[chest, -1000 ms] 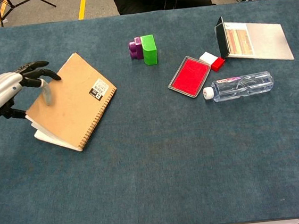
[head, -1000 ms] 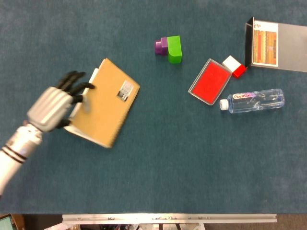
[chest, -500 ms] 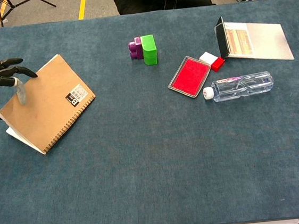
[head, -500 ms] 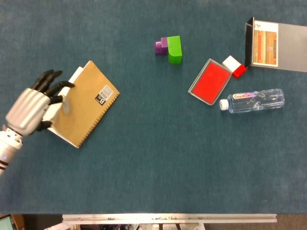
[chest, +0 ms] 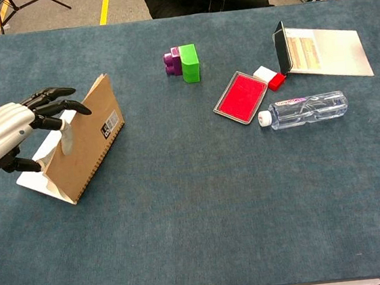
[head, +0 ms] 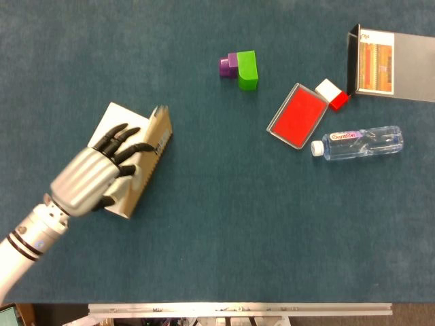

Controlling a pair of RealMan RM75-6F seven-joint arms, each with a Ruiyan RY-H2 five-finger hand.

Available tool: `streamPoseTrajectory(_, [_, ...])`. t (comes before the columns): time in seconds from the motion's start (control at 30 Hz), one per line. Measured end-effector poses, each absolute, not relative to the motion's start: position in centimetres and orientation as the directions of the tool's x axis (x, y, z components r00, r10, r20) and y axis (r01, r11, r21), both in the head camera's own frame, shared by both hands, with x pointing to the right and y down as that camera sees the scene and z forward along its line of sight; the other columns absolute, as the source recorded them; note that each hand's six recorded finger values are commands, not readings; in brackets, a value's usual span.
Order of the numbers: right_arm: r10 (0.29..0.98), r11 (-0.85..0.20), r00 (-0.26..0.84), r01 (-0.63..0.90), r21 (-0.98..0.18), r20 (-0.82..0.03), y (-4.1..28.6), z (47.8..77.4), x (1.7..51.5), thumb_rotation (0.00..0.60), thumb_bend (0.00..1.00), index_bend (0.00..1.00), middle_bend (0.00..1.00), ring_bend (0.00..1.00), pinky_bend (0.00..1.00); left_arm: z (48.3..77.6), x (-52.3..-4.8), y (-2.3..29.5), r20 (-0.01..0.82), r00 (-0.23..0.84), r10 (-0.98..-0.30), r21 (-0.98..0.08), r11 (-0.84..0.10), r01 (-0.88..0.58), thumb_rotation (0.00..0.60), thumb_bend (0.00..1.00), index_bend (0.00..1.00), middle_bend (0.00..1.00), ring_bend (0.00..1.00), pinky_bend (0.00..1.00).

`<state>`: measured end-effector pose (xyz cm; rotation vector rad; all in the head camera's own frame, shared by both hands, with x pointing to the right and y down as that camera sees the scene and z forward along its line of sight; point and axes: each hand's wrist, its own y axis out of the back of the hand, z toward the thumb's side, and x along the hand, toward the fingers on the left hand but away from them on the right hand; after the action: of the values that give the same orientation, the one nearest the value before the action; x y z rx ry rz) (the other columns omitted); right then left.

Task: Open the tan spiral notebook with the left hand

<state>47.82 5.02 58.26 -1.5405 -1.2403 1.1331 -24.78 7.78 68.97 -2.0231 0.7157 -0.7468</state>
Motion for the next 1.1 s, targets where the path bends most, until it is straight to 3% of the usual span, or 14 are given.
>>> streamPoseTrajectory(0.17, [0.986, -0.158, 0.097, 0.233, -0.960, -0.138, 5.2, 58.2, 48.1, 0.600, 0.47, 0.35, 0.35, 0.25, 0.37, 69.0, -22.7, 9.5, 0.267, 0.713, -0.649, -0.837, -0.523, -0.163, 0.600, 0.47, 0.67, 0.18, 0.03, 0.00])
streamPoseTrajectory(0.27, [0.987, -0.153, 0.091, 0.233, -0.960, -0.135, 5.3, 58.1, 48.3, 0.600, 0.47, 0.35, 0.35, 0.25, 0.37, 69.3, -21.9, 10.7, 0.298, 0.734, -0.610, -0.820, -0.557, -0.131, 0.584, 0.47, 0.59, 0.16, 0.03, 0.00])
streamPoseTrajectory(0.47, [0.988, -0.150, 0.083, 0.234, -0.961, -0.134, 5.5, 57.9, 48.7, 0.600, 0.47, 0.35, 0.35, 0.25, 0.37, 69.7, -20.8, 12.7, 0.358, 0.755, -0.549, -0.789, -0.610, -0.069, 0.509, 0.47, 0.30, 0.12, 0.03, 0.00])
streamPoseTrajectory(0.67, [0.988, -0.149, 0.079, 0.237, -0.960, -0.134, 5.7, 58.0, 49.0, 0.600, 0.47, 0.35, 0.35, 0.25, 0.37, 70.1, -19.5, 13.7, 0.402, 0.758, -0.513, -0.740, -0.669, -0.061, 0.489, 0.47, 0.12, 0.12, 0.03, 0.00])
streamPoseTrajectory(0.83, [0.989, -0.140, 0.073, 0.240, -0.961, -0.126, 5.7, 57.8, 49.3, 0.600, 0.47, 0.35, 0.35, 0.25, 0.37, 69.7, -18.3, 14.2, 0.403, 0.771, -0.493, -0.708, -0.702, -0.079, 0.418, 0.47, 0.07, 0.11, 0.03, 0.00])
streamPoseTrajectory(1.1, [0.990, -0.138, 0.066, 0.248, -0.959, -0.125, 5.9, 57.9, 49.7, 0.600, 0.47, 0.35, 0.35, 0.25, 0.37, 69.1, -16.8, 14.9, 0.420, 0.786, -0.453, -0.632, -0.768, -0.105, 0.416, 0.47, 0.02, 0.11, 0.04, 0.00])
